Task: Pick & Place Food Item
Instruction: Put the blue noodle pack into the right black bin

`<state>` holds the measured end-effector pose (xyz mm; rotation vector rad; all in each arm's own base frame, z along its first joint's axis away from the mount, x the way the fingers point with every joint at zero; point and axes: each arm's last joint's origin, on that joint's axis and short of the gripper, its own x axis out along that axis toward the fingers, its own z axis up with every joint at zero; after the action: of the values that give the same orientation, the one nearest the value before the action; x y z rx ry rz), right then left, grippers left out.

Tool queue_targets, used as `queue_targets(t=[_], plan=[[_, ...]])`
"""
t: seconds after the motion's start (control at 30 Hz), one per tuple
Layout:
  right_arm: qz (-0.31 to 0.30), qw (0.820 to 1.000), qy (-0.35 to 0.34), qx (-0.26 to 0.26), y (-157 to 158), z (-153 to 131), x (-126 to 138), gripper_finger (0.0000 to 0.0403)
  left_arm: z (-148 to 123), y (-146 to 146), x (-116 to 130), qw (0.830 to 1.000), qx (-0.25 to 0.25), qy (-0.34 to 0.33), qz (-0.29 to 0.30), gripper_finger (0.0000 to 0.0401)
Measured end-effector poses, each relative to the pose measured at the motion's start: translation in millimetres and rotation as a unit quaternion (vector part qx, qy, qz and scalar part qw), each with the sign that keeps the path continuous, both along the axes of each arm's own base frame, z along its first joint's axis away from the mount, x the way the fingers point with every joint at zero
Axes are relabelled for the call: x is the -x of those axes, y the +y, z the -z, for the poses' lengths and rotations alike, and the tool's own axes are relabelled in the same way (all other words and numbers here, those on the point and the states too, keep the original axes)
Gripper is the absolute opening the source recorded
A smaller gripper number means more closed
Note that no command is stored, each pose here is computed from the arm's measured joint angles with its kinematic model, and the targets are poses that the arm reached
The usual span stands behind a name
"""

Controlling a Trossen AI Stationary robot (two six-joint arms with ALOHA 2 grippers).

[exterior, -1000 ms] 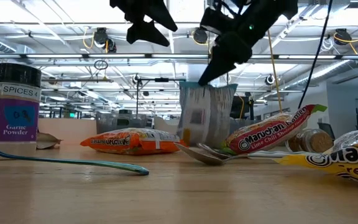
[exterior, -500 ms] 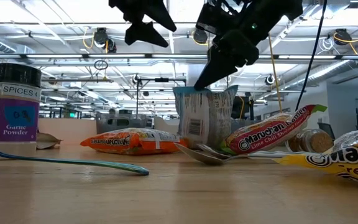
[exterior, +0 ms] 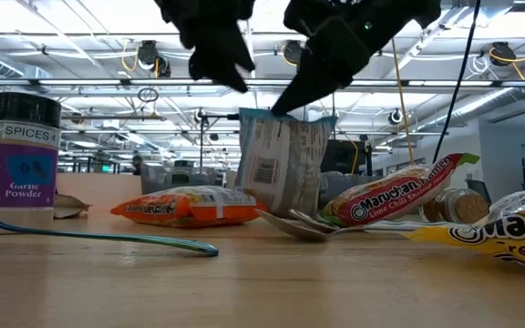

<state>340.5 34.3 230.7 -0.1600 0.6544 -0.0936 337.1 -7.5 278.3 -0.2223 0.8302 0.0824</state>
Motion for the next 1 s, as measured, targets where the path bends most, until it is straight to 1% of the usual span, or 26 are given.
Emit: queue_targets(t=[0.07,0.13,0.2,0.27,0.33,0.43,0.47,0.53,0.6,0.67,1.0], plan=[[0.0,1.0,-0.01,-0.001,0.0,-2.0,-1.2,0.0,3.9,-0.3,-2.7,1.0,-0.002,0.004,0.002,0.025],[0.0,1.0,-0.013,-0.002,0.0,-2.8,-1.2,0.0,10.7,-0.6,-4.4,1.0,0.0,0.021,0.007,0.025],[-0.001,1.0,-0.021,-0.003,0.0,-7.2,0.7,0.0,14.2,-1.2,-7.9,1.0,0.005,0.021,0.011,0.025],[0.0,0.999,-0.039,-0.005,-0.1,-11.9,-0.4,0.0,18.3,-1.2,-8.0,0.999,0.009,0.034,0.014,0.025],[-0.001,0.999,-0.045,-0.006,0.0,-13.7,-0.6,0.0,18.9,-1.5,-11.4,1.0,0.01,0.025,0.015,0.025],[-0.002,0.999,-0.051,-0.005,-0.1,-15.6,0.2,0.0,22.6,-1.5,-10.8,0.999,0.01,0.037,0.015,0.025],[-0.002,0.999,-0.054,-0.005,-0.1,-16.5,0.1,0.0,22.6,-1.5,-12.0,0.999,0.01,0.033,0.015,0.0249],[-0.003,0.999,-0.053,-0.004,-0.1,-16.6,0.4,0.0,22.5,-1.2,-12.2,0.999,0.012,0.032,0.013,0.0242],[-0.006,0.999,-0.049,-0.005,0.1,-15.9,0.6,0.0,22.2,-1.0,-12.3,0.999,0.013,0.031,0.012,0.0224],[-0.014,0.999,-0.049,-0.01,0.5,-16.0,0.5,0.0,22.0,-0.9,-12.7,0.999,0.013,0.029,0.011,0.0199],[-0.017,0.999,-0.048,-0.006,0.6,-16.0,0.5,0.0,19.8,1.3,-15.3,1.0,0.026,0.012,0.006,0.0033]])
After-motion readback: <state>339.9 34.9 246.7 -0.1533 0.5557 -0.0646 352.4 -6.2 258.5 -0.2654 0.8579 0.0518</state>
